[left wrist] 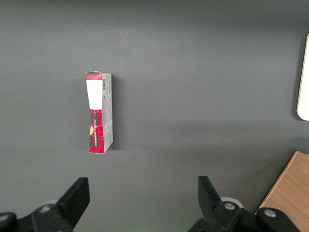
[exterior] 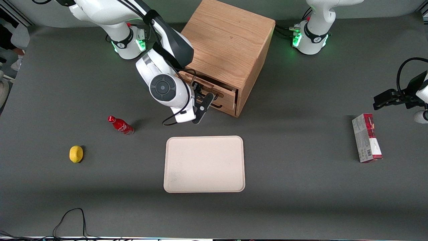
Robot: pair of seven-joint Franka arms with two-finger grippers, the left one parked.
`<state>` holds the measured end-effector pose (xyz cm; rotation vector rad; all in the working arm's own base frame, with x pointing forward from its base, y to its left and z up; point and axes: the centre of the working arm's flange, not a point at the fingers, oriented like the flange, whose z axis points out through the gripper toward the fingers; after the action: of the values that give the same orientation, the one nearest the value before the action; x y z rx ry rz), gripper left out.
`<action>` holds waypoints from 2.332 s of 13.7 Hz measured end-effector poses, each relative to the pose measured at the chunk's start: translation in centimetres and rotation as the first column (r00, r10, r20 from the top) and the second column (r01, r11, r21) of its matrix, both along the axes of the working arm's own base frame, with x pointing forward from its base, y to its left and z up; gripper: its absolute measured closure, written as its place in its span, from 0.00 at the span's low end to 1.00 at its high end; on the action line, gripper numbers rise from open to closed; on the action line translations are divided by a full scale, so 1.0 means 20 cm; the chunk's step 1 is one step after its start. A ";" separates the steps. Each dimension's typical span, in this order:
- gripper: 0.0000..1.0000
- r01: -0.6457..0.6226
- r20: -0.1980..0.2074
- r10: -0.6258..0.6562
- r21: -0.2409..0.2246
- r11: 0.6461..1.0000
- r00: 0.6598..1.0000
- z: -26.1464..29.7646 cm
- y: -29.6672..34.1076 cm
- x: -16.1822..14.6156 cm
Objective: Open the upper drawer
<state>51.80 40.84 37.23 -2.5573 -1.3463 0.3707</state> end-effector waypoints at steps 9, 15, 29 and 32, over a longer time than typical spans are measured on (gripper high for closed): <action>0.00 0.028 0.018 -0.028 0.011 1.000 0.999 0.05 -0.08 0.07; 0.00 0.049 0.033 -0.050 0.022 0.999 0.998 0.09 -0.13 0.14; 0.00 0.069 0.085 -0.072 0.039 0.997 0.994 0.14 -0.25 0.26; 0.00 0.088 0.093 -0.092 0.047 0.995 0.991 0.13 -0.29 0.32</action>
<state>58.19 34.95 39.92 -2.6198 -1.2495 0.2040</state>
